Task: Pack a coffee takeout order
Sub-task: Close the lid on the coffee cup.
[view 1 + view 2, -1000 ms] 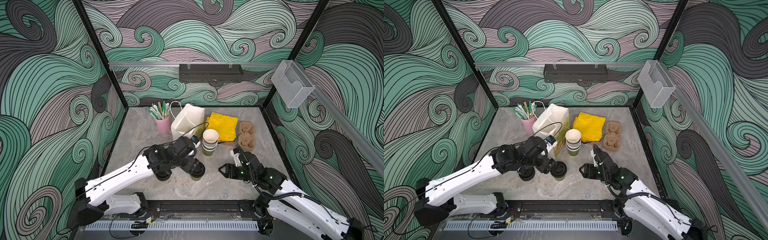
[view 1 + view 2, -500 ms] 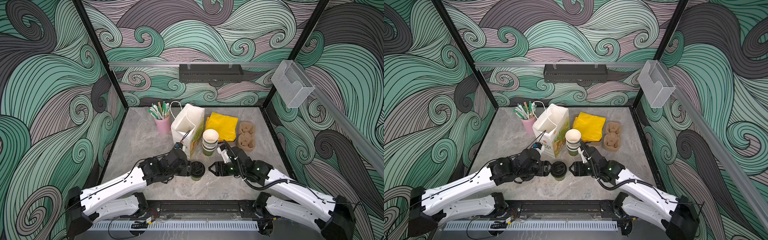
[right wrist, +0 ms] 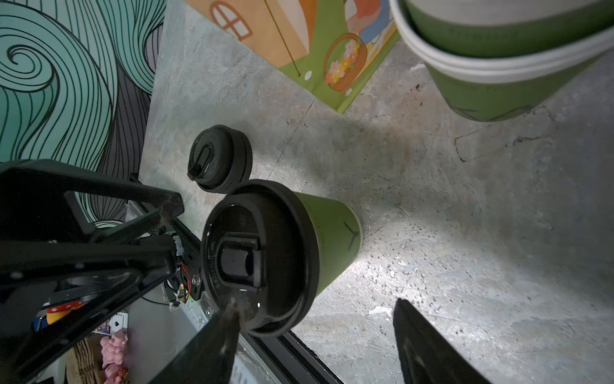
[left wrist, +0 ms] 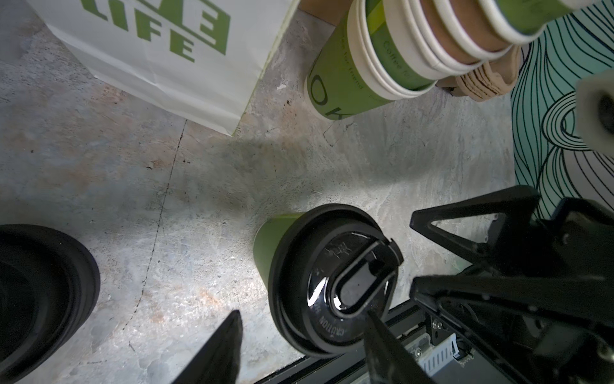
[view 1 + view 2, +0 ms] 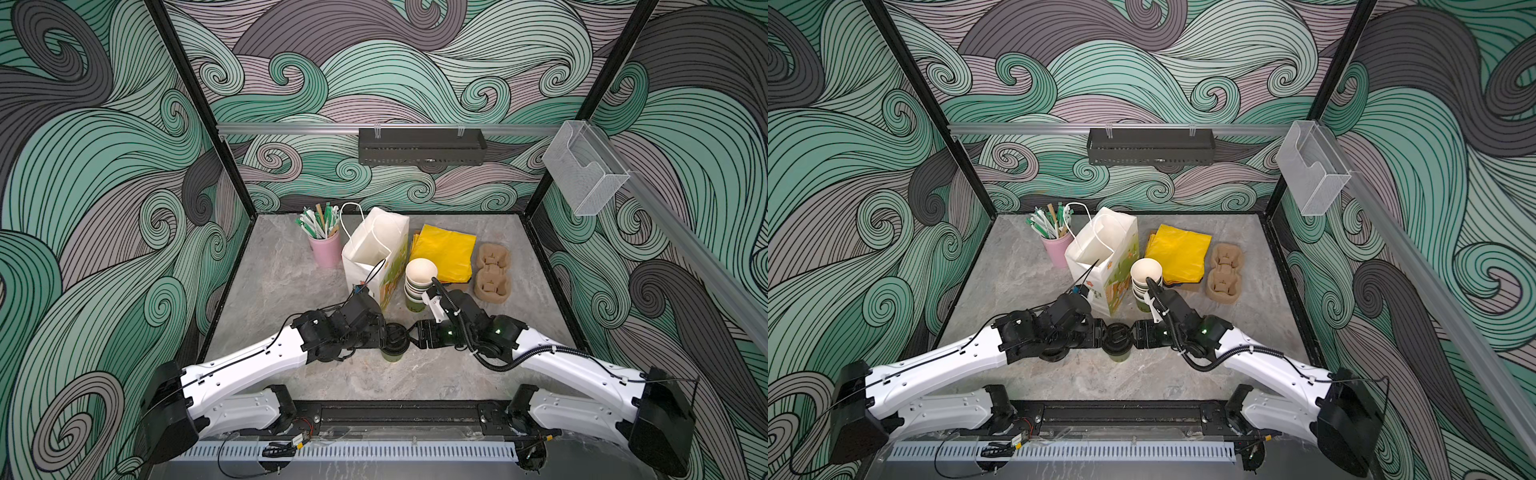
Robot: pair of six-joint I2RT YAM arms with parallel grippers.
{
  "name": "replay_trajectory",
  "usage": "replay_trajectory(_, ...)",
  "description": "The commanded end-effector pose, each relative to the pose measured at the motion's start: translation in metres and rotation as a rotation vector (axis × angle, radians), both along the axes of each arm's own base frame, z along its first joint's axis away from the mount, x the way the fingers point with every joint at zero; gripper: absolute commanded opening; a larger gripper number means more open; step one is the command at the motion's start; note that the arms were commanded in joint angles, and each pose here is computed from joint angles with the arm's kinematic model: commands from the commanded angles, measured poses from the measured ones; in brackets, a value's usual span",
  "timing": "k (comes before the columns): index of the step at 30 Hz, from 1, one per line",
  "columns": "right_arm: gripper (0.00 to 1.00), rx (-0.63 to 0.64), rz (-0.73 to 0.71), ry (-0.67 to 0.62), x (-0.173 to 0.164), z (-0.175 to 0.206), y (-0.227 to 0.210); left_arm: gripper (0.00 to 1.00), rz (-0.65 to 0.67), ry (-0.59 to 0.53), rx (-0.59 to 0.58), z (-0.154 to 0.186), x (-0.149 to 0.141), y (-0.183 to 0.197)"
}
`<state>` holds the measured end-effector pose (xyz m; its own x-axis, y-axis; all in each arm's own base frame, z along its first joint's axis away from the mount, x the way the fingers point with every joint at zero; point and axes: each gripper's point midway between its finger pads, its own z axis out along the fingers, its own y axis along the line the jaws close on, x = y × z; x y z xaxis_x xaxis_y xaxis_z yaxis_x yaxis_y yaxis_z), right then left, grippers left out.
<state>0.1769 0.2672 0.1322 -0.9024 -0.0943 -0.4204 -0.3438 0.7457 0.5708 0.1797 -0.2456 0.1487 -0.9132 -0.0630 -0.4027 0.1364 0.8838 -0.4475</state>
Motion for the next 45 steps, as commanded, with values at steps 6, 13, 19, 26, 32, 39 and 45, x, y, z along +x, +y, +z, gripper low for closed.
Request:
replay_trajectory(6,0.73,0.047,-0.007,-0.027,0.012,0.014,0.018,0.59,0.017,0.017,-0.024,-0.001,0.003,-0.004)
replay_trajectory(13,0.68,0.014,-0.003,-0.008,0.013,0.002,0.020,0.57,0.023,0.034,-0.019,-0.009,0.001,-0.003)
replay_trajectory(19,0.67,-0.060,-0.041,0.002,0.015,-0.014,0.008,0.56,0.023,0.060,0.002,-0.016,0.000,-0.002)
replay_trajectory(26,0.65,-0.126,-0.046,0.023,0.012,-0.027,-0.001,0.53,0.014,0.094,0.023,-0.024,-0.004,-0.002)
replay_trajectory(32,0.64,-0.120,-0.038,0.018,0.010,-0.023,-0.001,0.53,0.015,0.101,0.028,-0.024,-0.005,0.000)
replay_trajectory(39,0.72,-0.031,-0.013,-0.025,0.009,0.004,0.008,0.53,0.014,0.087,0.015,-0.021,-0.003,-0.001)
replay_trajectory(45,0.76,-0.015,0.018,0.011,0.006,-0.004,0.018,0.52,0.013,0.091,0.017,-0.022,-0.002,-0.002)
